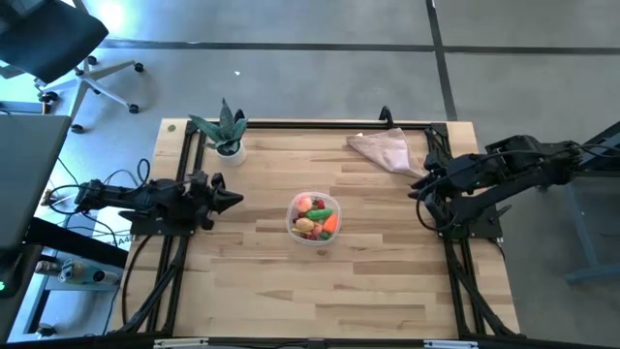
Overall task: Pick and placing Produce into tupperware
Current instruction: Return to Home Position
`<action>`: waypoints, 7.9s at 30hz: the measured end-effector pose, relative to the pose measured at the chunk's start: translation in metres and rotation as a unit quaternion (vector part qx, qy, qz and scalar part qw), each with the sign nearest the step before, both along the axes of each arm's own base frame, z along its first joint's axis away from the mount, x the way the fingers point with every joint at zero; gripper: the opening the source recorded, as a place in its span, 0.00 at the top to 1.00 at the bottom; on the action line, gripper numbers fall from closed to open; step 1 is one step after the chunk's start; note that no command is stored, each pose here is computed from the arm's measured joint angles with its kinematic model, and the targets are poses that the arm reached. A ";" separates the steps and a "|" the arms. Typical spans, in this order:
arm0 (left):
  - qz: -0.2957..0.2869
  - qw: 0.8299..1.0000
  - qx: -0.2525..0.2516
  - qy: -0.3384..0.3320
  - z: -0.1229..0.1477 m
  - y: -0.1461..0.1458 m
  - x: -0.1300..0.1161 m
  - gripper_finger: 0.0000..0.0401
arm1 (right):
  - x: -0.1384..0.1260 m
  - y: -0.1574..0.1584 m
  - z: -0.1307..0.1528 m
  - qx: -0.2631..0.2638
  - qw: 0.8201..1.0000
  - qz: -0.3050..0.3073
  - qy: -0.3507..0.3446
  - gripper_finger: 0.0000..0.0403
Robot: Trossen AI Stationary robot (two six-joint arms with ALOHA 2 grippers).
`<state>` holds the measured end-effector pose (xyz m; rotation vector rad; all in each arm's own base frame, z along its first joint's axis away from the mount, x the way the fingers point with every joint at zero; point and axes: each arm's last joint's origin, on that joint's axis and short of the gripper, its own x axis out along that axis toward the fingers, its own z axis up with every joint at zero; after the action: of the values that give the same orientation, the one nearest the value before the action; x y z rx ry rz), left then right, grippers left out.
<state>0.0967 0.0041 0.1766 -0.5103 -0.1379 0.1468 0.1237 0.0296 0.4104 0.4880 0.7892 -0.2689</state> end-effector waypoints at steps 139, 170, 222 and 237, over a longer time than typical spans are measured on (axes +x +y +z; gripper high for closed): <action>-0.002 0.999 0.004 0.040 -0.007 0.000 0.001 0.99 | -0.025 -0.025 -0.243 -0.206 0.896 0.100 -0.380 1.00; -0.002 0.999 0.003 0.040 -0.007 0.000 0.001 0.99 | -0.025 -0.025 -0.243 -0.206 0.896 0.100 -0.380 1.00; -0.002 0.999 0.003 0.040 -0.007 0.000 0.001 0.99 | -0.025 -0.025 -0.243 -0.206 0.896 0.100 -0.380 1.00; -0.002 0.999 0.004 0.040 -0.007 0.000 0.001 0.99 | -0.025 -0.025 -0.243 -0.206 0.896 0.100 -0.380 1.00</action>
<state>0.0979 0.0040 0.1696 -0.4967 -0.0599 0.1626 0.0986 0.0051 0.1677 0.0778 0.0008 -0.0336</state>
